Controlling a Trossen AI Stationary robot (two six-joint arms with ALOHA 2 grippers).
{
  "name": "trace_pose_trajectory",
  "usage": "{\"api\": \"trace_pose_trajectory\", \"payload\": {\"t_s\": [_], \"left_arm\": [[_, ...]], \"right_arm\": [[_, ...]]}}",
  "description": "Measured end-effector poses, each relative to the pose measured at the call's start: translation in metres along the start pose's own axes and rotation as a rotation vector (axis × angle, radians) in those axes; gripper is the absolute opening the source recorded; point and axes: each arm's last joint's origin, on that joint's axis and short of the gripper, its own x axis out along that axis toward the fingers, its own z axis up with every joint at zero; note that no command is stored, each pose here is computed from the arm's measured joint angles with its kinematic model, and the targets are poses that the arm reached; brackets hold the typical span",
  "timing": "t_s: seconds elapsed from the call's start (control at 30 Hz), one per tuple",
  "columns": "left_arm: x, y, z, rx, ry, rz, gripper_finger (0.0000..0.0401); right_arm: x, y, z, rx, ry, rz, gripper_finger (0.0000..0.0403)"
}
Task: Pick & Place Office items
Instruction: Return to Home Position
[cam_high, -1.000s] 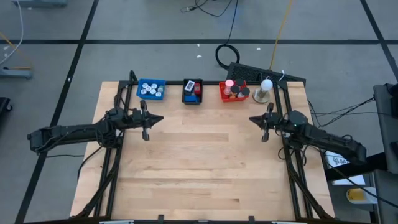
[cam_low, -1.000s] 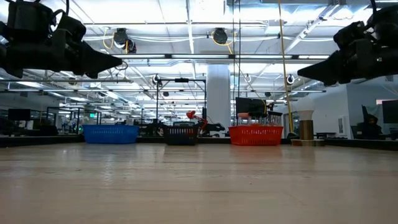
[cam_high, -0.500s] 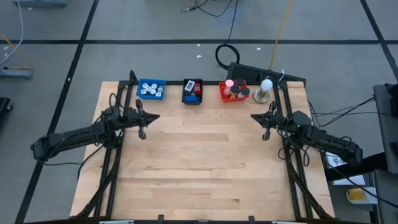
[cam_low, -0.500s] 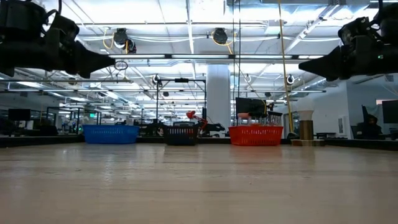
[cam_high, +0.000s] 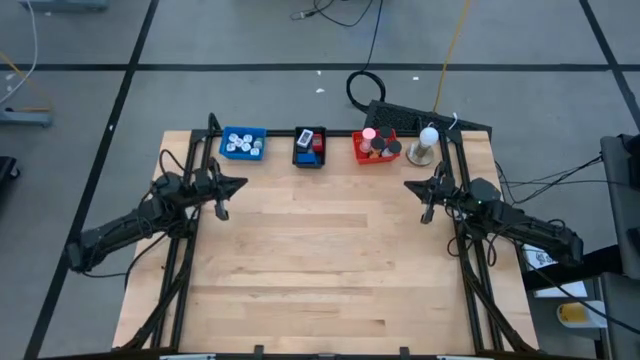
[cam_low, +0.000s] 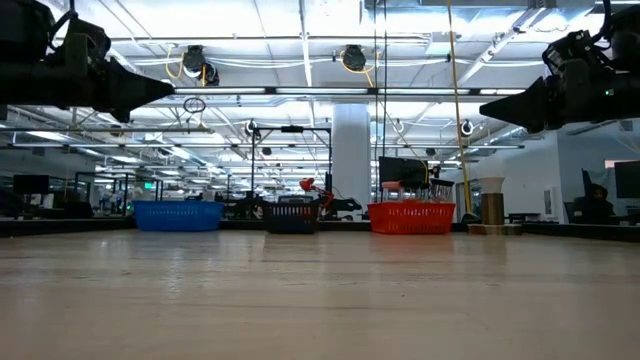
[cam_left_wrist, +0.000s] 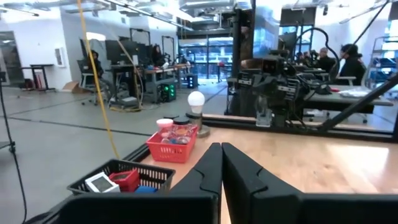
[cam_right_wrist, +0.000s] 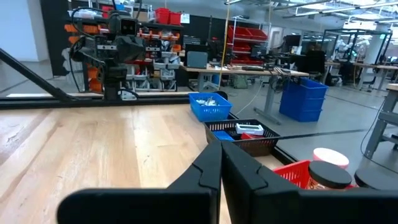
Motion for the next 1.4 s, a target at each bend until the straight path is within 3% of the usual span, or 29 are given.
{"api": "trace_pose_trajectory", "payload": {"t_s": [0.2, 0.33, 0.57, 0.73, 1.07, 1.4], "left_arm": [[-0.007, -0.001, -0.001, -0.027, 0.002, 0.024, 0.0008], [-0.006, 0.003, -0.003, -0.019, -0.004, 0.128, 0.0003], [-0.007, 0.006, -0.011, -0.062, 0.048, 0.233, 0.0011], [-0.007, 0.005, -0.014, -0.053, 0.079, 0.200, 0.0004], [-0.007, 0.004, -0.013, -0.050, 0.076, 0.185, 0.0036], [-0.007, 0.004, -0.013, -0.050, 0.076, 0.185, 0.0037]], "right_arm": [[0.000, 0.000, 0.002, -0.020, -0.026, 0.001, 0.0000], [0.000, 0.000, 0.005, -0.044, -0.051, -0.009, 0.0000], [0.000, -0.003, -0.002, -0.044, 0.019, -0.121, 0.0000], [0.000, -0.003, -0.002, -0.020, 0.015, -0.094, 0.0000], [0.000, -0.003, -0.002, 0.054, 0.006, -0.100, 0.0000], [0.000, -0.003, -0.002, 0.033, 0.008, -0.100, 0.0000]]}}
